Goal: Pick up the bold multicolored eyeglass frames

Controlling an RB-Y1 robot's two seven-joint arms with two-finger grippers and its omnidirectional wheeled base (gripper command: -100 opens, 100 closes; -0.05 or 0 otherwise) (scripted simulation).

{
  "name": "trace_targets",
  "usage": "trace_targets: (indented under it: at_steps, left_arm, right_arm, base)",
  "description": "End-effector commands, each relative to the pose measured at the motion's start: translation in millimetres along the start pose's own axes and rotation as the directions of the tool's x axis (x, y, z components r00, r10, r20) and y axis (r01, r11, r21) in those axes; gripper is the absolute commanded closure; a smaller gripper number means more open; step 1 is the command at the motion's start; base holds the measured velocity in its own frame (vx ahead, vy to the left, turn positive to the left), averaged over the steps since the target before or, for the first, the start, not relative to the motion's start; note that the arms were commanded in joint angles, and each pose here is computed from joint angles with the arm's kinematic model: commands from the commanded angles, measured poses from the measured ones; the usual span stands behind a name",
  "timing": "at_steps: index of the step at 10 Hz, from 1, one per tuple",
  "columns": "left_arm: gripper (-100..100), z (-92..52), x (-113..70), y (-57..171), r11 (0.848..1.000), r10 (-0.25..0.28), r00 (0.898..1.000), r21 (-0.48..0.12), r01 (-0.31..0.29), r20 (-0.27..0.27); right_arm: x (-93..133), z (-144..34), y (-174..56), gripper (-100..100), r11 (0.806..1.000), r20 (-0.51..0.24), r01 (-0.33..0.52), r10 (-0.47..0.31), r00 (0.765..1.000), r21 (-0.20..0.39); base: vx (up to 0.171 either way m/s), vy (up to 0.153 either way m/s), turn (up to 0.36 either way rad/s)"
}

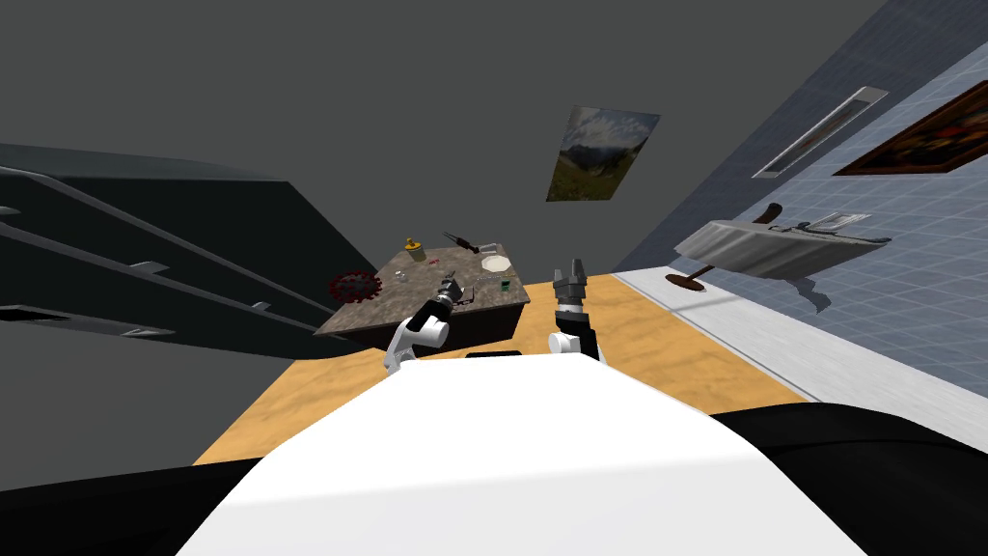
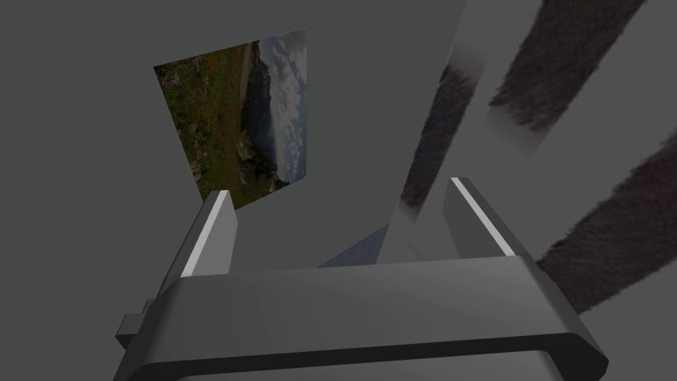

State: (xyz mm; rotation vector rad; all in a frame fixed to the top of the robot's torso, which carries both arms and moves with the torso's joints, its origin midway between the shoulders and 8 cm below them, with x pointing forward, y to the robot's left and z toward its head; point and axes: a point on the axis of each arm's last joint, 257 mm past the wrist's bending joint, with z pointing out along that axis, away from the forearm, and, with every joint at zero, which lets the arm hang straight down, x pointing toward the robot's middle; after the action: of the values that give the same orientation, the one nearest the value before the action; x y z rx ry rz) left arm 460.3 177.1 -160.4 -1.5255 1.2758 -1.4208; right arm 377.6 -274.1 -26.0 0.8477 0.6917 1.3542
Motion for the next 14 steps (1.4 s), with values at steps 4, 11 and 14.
trace_targets:
  at_steps: [4, 11, 14]
  left_arm:
    - [-100, 6.6, 3.3, 23, 0.994, -0.03, 0.999, -0.103, 0.032, 0.021]
    - [-100, 10.6, 7.3, 59, 0.965, -0.062, 0.996, -0.252, 0.076, 0.066]
    - [-100, 9.0, 6.5, 75, 0.945, -0.065, 0.994, -0.314, 0.091, 0.091]
  right_arm:
    - [0, 0.0, 0, 0, 1.0, 0.0, 0.0, 0.0, 1.0, 0.0]
    - [0, 0.0, 0, 0, 1.0, 0.0, 0.0, 0.0, 1.0, 0.0]
    - [0, 0.0, 0, 0, 1.0, 0.0, 0.0, 0.0, 1.0, 0.0]
  base:
    - [0.007, 0.029, -0.055]
    - [0.007, 0.025, -0.038]
    - [0.007, 0.03, -0.039]
